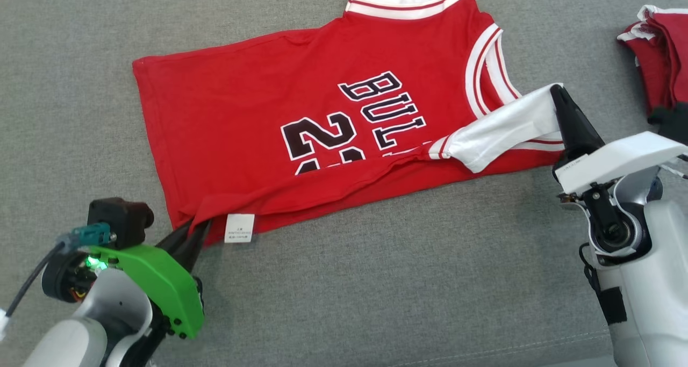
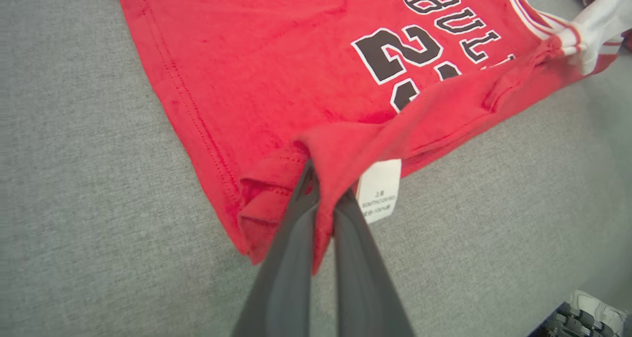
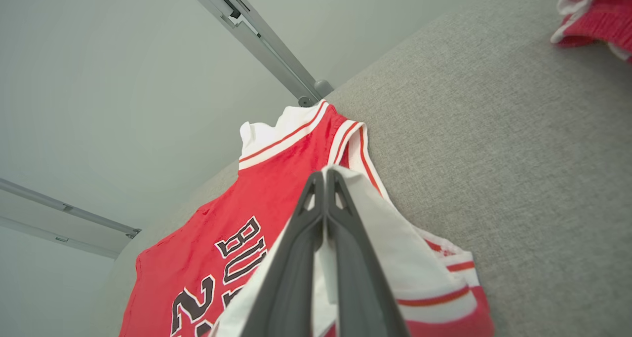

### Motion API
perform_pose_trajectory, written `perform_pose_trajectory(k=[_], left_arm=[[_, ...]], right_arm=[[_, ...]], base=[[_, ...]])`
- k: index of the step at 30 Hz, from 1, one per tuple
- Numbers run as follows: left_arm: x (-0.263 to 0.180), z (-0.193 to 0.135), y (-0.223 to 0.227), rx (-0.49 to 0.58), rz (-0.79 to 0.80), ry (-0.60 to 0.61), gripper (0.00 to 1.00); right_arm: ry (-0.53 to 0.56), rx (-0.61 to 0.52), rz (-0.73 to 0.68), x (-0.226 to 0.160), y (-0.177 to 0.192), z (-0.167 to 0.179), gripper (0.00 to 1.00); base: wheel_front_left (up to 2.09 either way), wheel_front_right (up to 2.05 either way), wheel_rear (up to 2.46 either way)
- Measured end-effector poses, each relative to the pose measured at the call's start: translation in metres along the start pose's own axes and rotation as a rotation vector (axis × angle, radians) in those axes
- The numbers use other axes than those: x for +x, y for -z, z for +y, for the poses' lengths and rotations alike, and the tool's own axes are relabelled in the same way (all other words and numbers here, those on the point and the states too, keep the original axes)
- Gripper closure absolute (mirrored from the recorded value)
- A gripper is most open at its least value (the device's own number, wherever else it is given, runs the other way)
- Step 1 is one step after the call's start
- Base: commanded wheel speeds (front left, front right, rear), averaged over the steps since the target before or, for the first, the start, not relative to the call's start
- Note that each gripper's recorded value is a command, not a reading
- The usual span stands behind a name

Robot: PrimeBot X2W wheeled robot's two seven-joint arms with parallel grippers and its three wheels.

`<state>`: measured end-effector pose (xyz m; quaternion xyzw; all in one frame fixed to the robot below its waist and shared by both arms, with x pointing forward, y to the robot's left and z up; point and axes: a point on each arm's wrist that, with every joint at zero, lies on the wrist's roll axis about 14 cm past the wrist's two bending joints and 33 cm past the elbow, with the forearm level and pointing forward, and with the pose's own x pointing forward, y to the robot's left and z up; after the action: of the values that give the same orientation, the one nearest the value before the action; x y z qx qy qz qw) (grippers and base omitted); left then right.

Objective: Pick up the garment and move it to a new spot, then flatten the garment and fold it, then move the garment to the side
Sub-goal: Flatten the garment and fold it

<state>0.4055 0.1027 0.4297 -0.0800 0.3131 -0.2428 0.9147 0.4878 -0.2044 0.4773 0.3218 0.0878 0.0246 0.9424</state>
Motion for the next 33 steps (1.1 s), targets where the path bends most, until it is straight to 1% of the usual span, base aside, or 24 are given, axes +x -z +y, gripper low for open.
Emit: perform_pose_trajectory(k=[2,7,8,9,10,11,12,13,16,19,21,24,26,29,33], left_arm=[[0.003,0.002,-0.001,0.0,0.008,-0.002,1.0],[0.017,0.013,0.003,-0.047,0.057,-0.012,1.0],[0.019,0.017,0.005,-0.05,0.065,-0.021,0.93],[0.02,0.02,0.008,-0.054,0.081,-0.029,0.78],[0.02,0.022,0.011,-0.062,0.091,-0.035,0.59],[0.021,0.022,0.014,-0.068,0.098,-0.038,0.01],[0.021,0.023,0.016,-0.072,0.099,-0.044,0.0],[0.021,0.025,0.015,-0.073,0.091,-0.051,0.0],[0.016,0.031,0.017,-0.073,0.07,-0.082,0.0],[0.006,0.04,0.016,-0.093,0.012,-0.136,0.0],[-0.003,0.047,0.01,-0.087,-0.053,-0.188,0.0],[-0.017,0.049,0.007,-0.107,-0.132,-0.238,0.0],[-0.025,0.041,0.009,-0.13,-0.165,-0.242,0.0],[-0.028,0.028,0.009,-0.169,-0.203,-0.228,0.0],[-0.018,0.023,0.015,-0.182,-0.19,-0.223,0.0]], right_arm=[[0.002,-0.01,0.012,0.004,0.003,0.0,1.0],[-0.007,-0.053,0.079,0.022,0.021,0.006,1.0],[-0.004,-0.067,0.09,0.024,0.023,0.005,1.0],[-0.001,-0.082,0.097,0.026,0.025,0.004,1.0],[0.0,-0.092,0.101,0.028,0.025,0.004,0.98],[0.003,-0.103,0.103,0.029,0.025,0.003,0.66],[0.003,-0.122,0.1,0.03,0.024,0.003,0.06],[0.006,-0.145,0.093,0.031,0.022,0.001,0.0],[0.013,-0.189,0.061,0.03,0.012,-0.004,0.0],[-0.015,-0.237,0.01,0.027,-0.002,0.003,0.0],[-0.022,-0.276,-0.017,0.02,-0.01,0.002,0.0],[-0.02,-0.346,-0.023,0.003,-0.016,-0.004,0.0],[-0.012,-0.392,-0.011,-0.009,-0.016,-0.01,0.0],[0.018,-0.456,0.055,-0.025,-0.008,-0.024,0.0],[0.048,-0.48,0.145,-0.028,0.009,-0.036,0.0]], base=[[0.0,0.0,0.0],[0.0,0.0,0.0],[0.0,0.0,0.0],[0.0,0.0,0.0],[0.0,0.0,0.0],[0.0,0.0,0.0],[0.0,0.0,0.0],[0.0,0.0,0.0],[0.0,0.0,0.0],[0.0,0.0,0.0],[0.0,0.0,0.0],[0.0,0.0,0.0],[0.0,0.0,0.0],[0.0,0.0,0.0],[0.0,0.0,0.0]])
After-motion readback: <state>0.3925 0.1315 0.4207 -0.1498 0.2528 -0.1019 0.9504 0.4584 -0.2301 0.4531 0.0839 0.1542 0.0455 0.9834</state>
